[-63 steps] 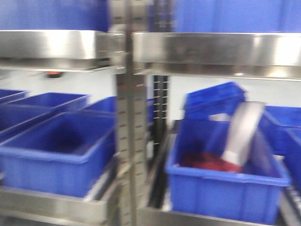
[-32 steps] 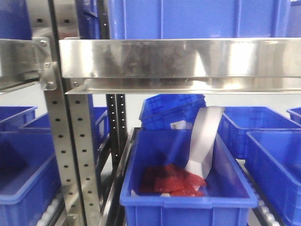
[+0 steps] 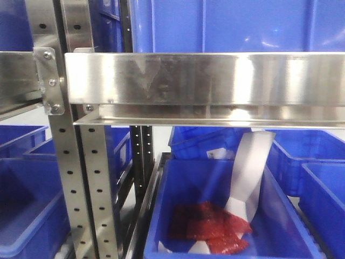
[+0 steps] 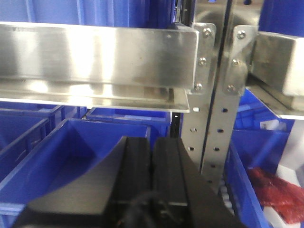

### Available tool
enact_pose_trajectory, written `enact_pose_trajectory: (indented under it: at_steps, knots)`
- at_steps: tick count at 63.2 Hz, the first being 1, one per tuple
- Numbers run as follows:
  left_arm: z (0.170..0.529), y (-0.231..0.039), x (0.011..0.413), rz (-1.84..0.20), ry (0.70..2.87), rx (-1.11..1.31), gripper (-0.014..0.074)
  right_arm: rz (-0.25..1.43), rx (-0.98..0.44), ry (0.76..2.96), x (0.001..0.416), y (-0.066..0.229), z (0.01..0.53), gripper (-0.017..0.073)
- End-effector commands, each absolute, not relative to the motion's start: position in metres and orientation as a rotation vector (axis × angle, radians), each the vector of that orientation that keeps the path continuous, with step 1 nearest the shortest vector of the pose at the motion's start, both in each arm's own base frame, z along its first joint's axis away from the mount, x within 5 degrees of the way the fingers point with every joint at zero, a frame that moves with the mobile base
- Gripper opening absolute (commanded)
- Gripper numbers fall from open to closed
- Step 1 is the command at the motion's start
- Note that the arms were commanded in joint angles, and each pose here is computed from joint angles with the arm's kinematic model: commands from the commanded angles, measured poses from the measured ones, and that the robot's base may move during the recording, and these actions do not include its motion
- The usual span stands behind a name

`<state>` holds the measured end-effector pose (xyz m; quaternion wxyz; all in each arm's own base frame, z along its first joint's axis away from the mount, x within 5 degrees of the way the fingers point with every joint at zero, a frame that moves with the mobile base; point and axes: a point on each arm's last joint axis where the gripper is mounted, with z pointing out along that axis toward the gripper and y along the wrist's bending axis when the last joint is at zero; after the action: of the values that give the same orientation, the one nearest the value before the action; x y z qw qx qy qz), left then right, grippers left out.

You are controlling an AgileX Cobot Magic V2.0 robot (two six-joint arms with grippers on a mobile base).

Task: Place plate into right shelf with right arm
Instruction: 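Move the held plate up to a blue bin on the shelf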

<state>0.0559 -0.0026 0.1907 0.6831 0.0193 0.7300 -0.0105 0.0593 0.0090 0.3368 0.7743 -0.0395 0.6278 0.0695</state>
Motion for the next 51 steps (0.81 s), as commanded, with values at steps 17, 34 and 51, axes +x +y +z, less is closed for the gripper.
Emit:
enact_pose_trajectory:
  at_steps: [17,34,51]
  knots:
    - [0.1956,-0.0026,0.0564,-0.026,1.56,0.041,-0.0047,0.136,-0.089,1.237,0.0553,0.0084,0.3546,0.0054]
    - [0.1956,-0.0026,0.0564,-0.026,1.56,0.041,-0.0047,0.137,-0.089,1.237,0.0553,0.0084,0.3546,0.0054]
    - [0.1956,-0.0026,0.0564,-0.026,1.56,0.041,-0.0047,0.137,-0.088,1.227,0.055,0.0084,0.3554,0.0054]
